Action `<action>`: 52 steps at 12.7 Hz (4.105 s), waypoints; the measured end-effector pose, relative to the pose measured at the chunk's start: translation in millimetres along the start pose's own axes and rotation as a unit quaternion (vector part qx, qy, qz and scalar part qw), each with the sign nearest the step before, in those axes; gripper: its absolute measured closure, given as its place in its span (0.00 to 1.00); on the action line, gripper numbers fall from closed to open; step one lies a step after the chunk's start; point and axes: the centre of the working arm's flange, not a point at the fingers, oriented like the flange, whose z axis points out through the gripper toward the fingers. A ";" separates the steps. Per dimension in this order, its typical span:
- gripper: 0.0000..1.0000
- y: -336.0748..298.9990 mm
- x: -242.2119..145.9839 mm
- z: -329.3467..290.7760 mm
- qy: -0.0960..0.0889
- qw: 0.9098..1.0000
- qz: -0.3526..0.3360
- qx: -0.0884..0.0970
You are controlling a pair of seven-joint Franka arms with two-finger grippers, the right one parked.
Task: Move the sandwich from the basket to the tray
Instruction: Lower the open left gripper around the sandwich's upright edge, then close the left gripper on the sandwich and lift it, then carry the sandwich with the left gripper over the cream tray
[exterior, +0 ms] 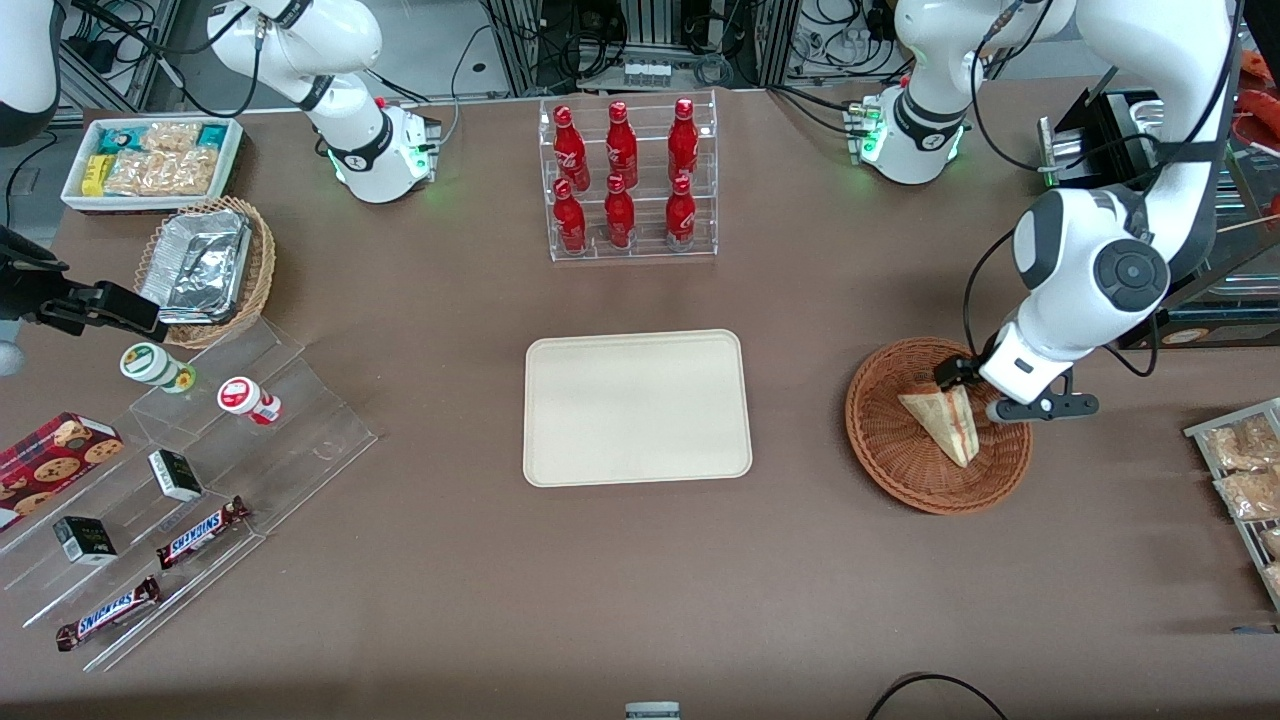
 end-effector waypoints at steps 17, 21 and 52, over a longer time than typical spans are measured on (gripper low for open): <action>0.16 11.8 4.6 71.2 -0.026 0.968 -0.248 0.000; 0.62 29.1 15.9 42.3 -0.029 0.972 -0.235 0.001; 0.83 482.8 -114.8 67.4 -0.037 0.999 0.011 -0.004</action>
